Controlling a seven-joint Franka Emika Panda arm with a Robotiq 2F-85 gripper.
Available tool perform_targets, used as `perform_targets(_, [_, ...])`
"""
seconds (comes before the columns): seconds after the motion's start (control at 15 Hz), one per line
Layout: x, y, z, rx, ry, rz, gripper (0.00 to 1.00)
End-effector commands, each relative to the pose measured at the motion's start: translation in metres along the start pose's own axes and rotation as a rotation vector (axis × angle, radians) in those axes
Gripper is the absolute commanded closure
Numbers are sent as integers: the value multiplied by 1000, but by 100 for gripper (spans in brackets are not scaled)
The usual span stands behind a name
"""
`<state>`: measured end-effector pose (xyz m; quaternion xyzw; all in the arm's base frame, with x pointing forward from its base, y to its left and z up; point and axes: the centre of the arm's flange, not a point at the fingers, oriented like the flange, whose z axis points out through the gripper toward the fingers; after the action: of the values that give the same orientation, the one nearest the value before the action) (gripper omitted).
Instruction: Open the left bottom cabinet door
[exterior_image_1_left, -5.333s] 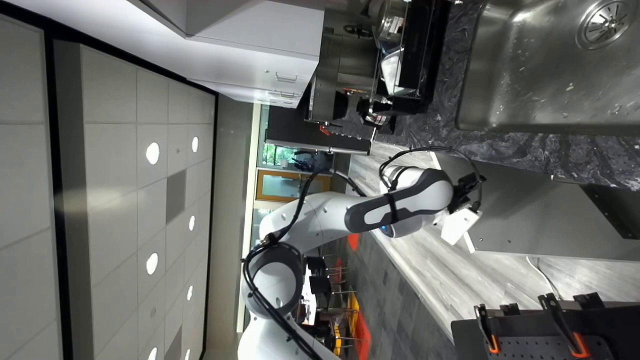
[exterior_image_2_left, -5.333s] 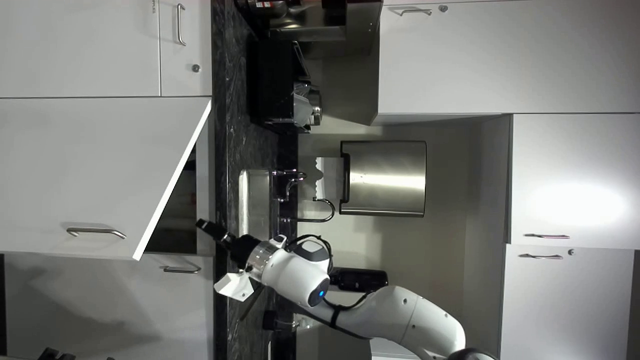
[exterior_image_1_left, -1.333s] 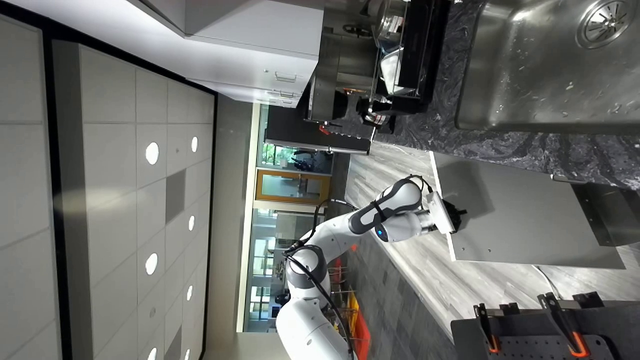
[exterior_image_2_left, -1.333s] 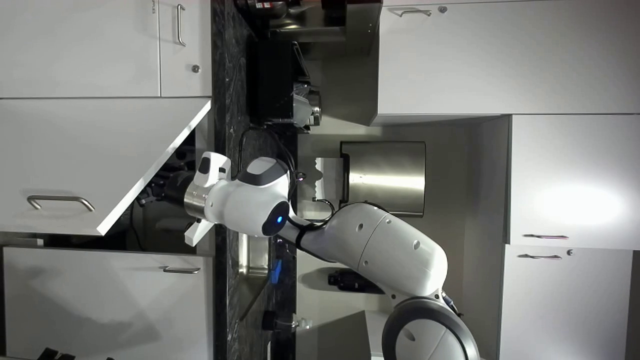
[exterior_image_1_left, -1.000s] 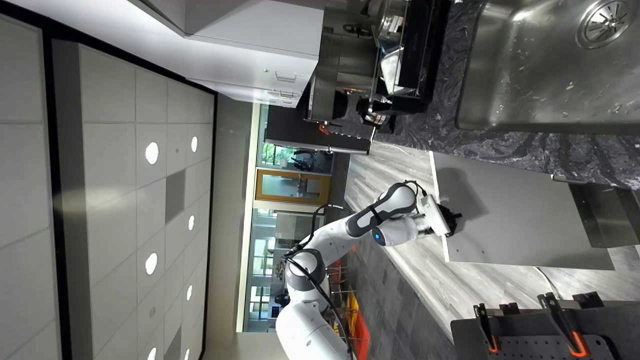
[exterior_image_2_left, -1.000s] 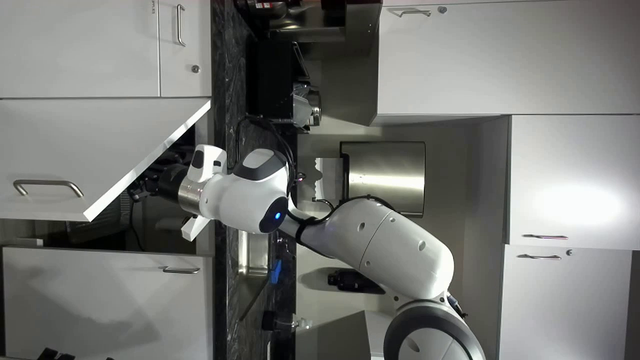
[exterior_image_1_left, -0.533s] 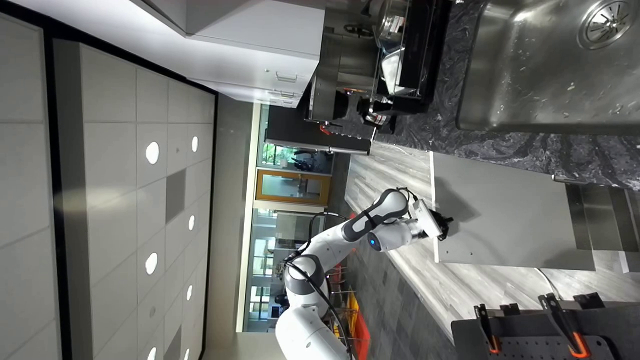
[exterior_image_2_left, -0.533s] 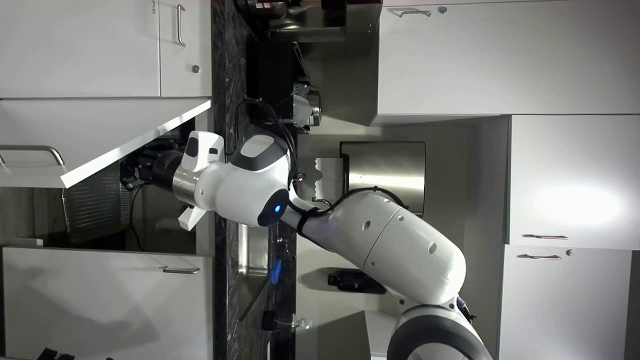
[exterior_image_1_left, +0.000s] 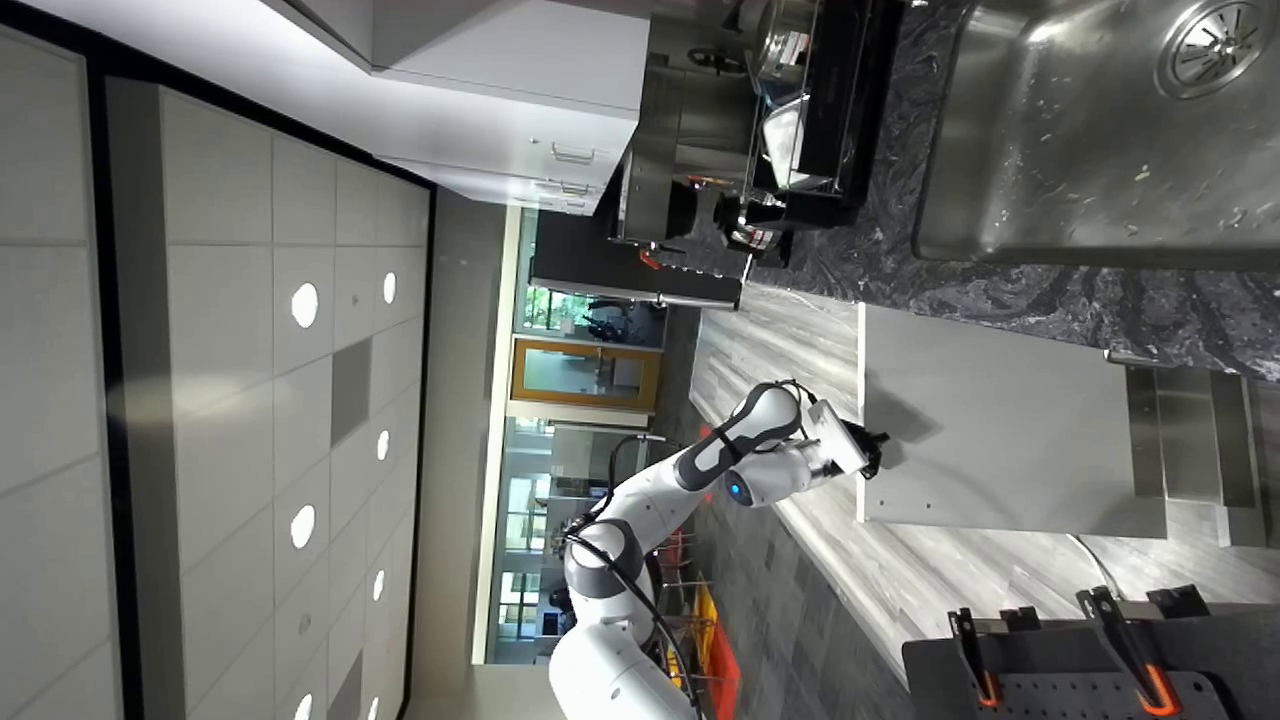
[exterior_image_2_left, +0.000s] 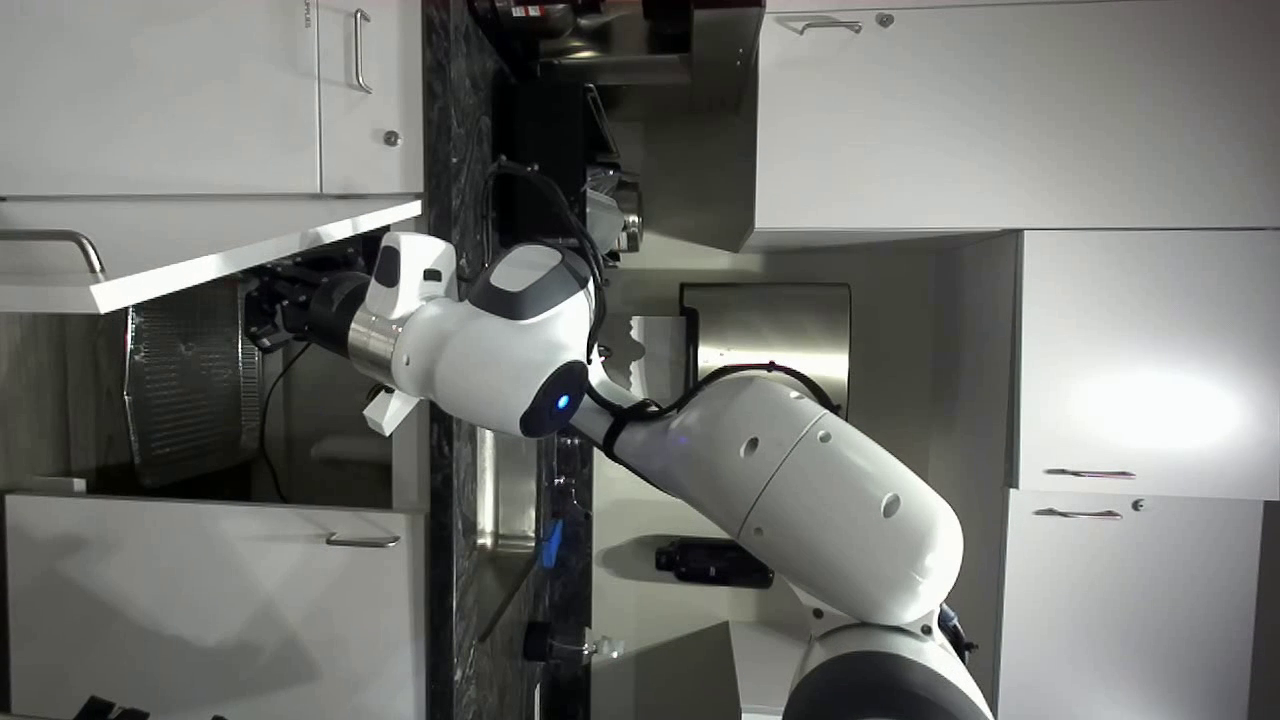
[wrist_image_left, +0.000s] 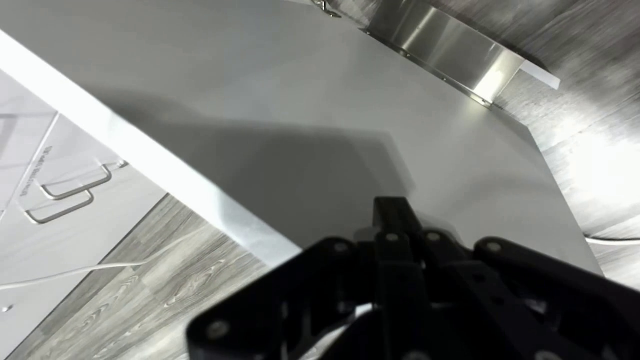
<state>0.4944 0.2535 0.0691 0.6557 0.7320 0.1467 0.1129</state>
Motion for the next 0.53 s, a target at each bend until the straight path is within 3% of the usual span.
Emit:
perform_targets(0.0, [7, 16, -15, 1, -32, 17, 100])
perform_targets(0.47, [-10, -21, -35, -6, -127, 203, 100])
